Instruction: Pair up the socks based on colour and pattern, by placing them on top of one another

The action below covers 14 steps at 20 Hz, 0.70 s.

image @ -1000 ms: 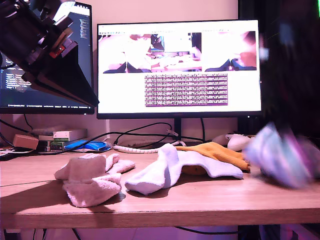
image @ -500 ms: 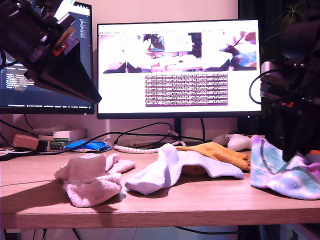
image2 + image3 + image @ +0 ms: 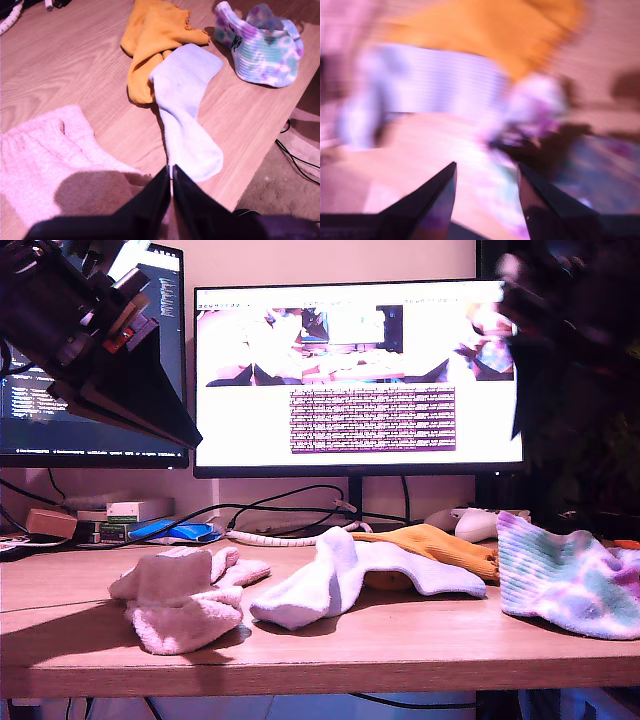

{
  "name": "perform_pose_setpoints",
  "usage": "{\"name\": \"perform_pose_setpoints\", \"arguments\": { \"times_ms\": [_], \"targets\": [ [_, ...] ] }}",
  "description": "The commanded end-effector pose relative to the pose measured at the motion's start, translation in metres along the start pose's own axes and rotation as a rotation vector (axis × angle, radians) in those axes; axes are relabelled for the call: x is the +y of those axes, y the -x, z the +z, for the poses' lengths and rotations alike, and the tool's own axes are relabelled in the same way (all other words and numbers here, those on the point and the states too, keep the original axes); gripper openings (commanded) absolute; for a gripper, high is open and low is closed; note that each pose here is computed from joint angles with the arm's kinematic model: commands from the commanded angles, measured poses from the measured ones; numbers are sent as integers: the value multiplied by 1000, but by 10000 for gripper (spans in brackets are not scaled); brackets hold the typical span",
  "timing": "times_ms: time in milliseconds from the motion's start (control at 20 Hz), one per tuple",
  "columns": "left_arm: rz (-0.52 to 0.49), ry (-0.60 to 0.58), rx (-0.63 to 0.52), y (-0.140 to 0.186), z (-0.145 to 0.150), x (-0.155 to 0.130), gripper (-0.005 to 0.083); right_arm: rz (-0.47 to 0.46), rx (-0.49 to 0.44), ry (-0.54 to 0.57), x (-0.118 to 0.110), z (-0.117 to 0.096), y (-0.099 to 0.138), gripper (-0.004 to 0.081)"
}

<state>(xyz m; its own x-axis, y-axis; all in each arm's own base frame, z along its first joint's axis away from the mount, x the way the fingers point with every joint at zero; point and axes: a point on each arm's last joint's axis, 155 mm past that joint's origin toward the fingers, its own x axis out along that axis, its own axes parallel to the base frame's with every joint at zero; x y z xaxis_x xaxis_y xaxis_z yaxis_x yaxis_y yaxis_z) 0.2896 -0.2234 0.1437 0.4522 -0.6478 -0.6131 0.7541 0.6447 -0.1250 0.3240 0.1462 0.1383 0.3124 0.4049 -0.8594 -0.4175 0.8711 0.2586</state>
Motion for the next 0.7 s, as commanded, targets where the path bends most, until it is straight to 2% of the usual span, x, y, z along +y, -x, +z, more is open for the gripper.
{"name": "perform_pose_setpoints", "arguments": {
  "times_ms": [0, 150, 300, 500, 650],
  "targets": [
    [-1, 8, 11, -1, -9, 0, -23, 36, 29, 18, 22, -5, -11, 341],
    [-1, 8, 11, -1, -9, 0, -23, 85, 9, 35, 60, 2, -22, 355],
    [12, 11, 12, -1, -9, 3, -23, 121, 29, 35, 87, 0, -42, 378],
    [49, 35, 24, 2, -13, 16, -23, 150, 53, 20, 109, 0, -74, 442],
    [56, 48, 38, 3, -17, 19, -23, 155, 83, 24, 118, 3, -94, 446]
  ]
}}
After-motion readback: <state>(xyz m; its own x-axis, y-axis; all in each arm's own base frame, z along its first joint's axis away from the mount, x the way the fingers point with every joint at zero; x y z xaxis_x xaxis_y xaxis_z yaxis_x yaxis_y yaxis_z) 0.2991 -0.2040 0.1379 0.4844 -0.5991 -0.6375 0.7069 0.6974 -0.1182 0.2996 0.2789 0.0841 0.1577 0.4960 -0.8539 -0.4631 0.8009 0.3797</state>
